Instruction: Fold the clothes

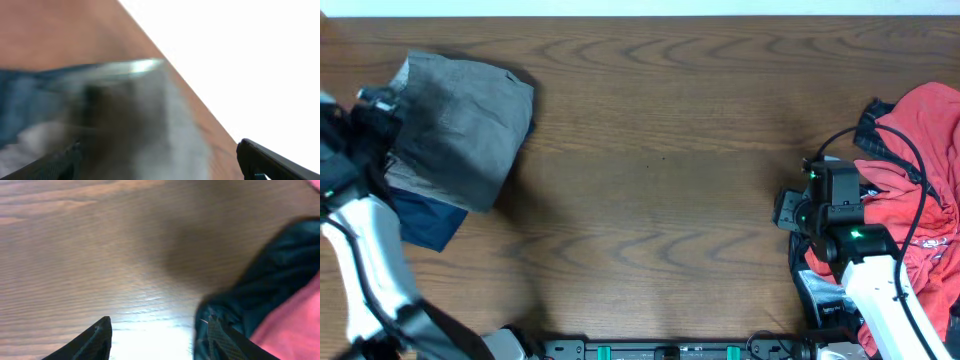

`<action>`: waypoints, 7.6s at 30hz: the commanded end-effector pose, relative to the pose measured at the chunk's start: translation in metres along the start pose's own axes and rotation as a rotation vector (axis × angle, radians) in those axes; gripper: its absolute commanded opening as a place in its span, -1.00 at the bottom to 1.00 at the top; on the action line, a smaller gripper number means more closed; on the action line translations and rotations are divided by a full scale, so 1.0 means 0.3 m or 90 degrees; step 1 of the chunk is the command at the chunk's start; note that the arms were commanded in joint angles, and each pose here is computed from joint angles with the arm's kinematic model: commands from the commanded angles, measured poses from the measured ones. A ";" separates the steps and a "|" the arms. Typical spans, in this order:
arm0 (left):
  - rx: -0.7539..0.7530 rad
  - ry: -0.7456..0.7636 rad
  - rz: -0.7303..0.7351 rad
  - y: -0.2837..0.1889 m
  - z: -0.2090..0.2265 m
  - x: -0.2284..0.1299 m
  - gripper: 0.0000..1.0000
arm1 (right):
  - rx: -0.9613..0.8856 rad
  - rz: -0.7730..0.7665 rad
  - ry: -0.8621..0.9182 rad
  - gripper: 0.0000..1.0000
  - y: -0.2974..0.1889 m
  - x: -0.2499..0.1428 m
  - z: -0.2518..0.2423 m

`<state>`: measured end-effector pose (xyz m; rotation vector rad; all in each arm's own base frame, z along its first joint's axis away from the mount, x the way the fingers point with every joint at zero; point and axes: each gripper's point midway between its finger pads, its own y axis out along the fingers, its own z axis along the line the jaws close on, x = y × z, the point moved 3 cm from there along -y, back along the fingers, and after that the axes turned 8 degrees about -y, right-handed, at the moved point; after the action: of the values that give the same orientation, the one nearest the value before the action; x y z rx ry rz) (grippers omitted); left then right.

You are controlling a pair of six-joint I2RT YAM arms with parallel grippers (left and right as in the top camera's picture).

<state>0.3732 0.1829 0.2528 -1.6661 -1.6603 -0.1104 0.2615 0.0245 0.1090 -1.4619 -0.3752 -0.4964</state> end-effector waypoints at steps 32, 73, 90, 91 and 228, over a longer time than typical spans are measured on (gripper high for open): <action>0.303 0.360 0.690 -0.503 0.043 -0.898 0.96 | 0.058 0.245 0.069 0.98 -0.064 -0.257 0.033; -0.098 0.349 0.100 -0.940 -0.010 -0.602 0.96 | 0.008 -0.205 0.043 0.98 -0.417 -0.109 -0.047; -0.098 0.349 0.100 -0.940 -0.010 -0.602 0.96 | 0.038 -0.387 -0.063 0.98 -0.421 -0.115 -0.031; -0.098 0.349 0.100 -0.940 -0.010 -0.602 0.96 | 0.046 -0.411 -0.063 0.99 -0.410 -0.113 -0.026; -0.191 0.387 -0.105 -0.390 0.153 -0.789 0.96 | 0.029 -0.596 -0.199 0.98 -0.223 -0.045 0.013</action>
<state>0.2154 -0.0041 0.1556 -1.5027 -1.3883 -0.9361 0.2154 0.0230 0.1593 -1.2660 -1.3163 -1.0050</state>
